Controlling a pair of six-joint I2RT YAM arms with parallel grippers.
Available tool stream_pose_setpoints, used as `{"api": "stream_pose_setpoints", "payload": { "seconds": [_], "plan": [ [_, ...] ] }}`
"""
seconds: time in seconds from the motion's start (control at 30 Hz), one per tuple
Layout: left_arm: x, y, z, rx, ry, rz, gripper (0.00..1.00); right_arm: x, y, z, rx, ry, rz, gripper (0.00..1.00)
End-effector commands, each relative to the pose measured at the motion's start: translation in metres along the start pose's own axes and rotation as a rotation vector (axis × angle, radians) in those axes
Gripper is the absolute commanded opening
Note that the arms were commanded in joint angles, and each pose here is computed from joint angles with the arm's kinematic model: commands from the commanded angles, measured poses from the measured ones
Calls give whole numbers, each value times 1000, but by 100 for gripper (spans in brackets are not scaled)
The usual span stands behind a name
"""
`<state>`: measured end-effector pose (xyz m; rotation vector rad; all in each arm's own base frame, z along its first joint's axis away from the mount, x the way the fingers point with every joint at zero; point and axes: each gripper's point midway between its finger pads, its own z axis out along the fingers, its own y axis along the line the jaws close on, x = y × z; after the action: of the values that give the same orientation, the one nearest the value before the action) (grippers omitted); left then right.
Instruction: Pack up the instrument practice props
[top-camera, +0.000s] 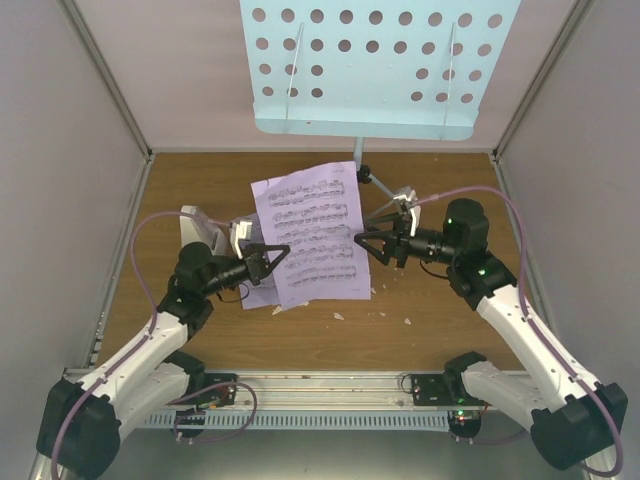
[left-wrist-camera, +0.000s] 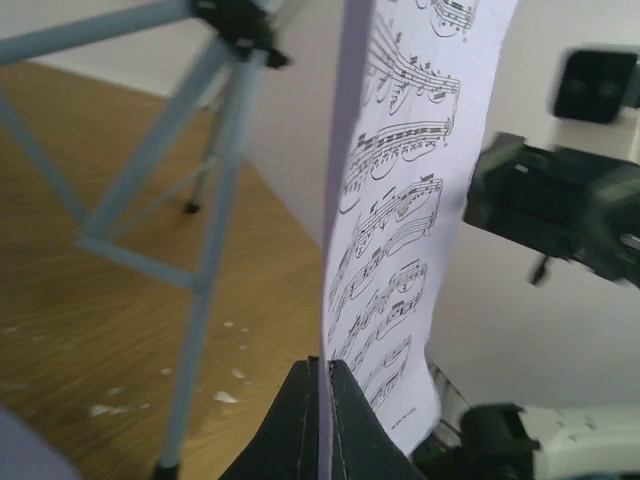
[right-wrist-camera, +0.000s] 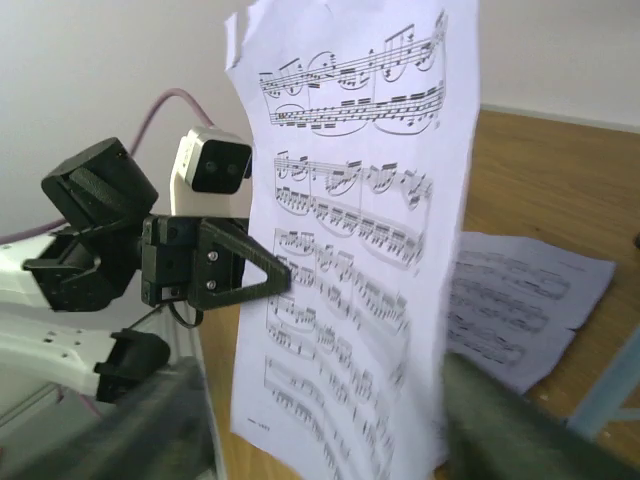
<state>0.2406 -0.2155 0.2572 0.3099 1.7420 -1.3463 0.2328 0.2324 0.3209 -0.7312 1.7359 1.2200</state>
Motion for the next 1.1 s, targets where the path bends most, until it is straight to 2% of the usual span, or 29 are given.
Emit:
{"api": "stream_pose_setpoints", "payload": {
  "seconds": [0.0,0.07,0.13,0.37,0.77,0.8,0.93,1.0,1.03,1.07],
  "plan": [
    [-7,51,-10,-199,3,-71,0,-4,-22,-6,148,-18,-13,84],
    [-1,81,-21,-305,27,-135,0,-2,-30,-9,204,-17,-14,95],
    [6,111,-32,-422,61,-180,0,-1,-37,-13,254,-19,-15,99],
    [36,178,-50,-701,225,-200,0,1,-49,-19,329,-29,-14,100],
    [47,217,-56,-846,303,-188,0,2,-63,-31,445,-43,-21,100],
    [45,217,-57,-849,302,-184,3,2,-64,-32,453,-43,-25,100],
    [32,212,-55,-842,282,-156,28,-5,-72,-43,537,-67,-42,100],
    [20,204,-52,-826,257,-135,42,-9,-73,-48,564,-83,-51,100],
    [15,200,-51,-818,246,-126,53,-10,-74,-50,576,-88,-51,100],
    [9,195,-50,-807,232,-116,57,-10,-76,-53,590,-91,-45,100]
  ]
}}
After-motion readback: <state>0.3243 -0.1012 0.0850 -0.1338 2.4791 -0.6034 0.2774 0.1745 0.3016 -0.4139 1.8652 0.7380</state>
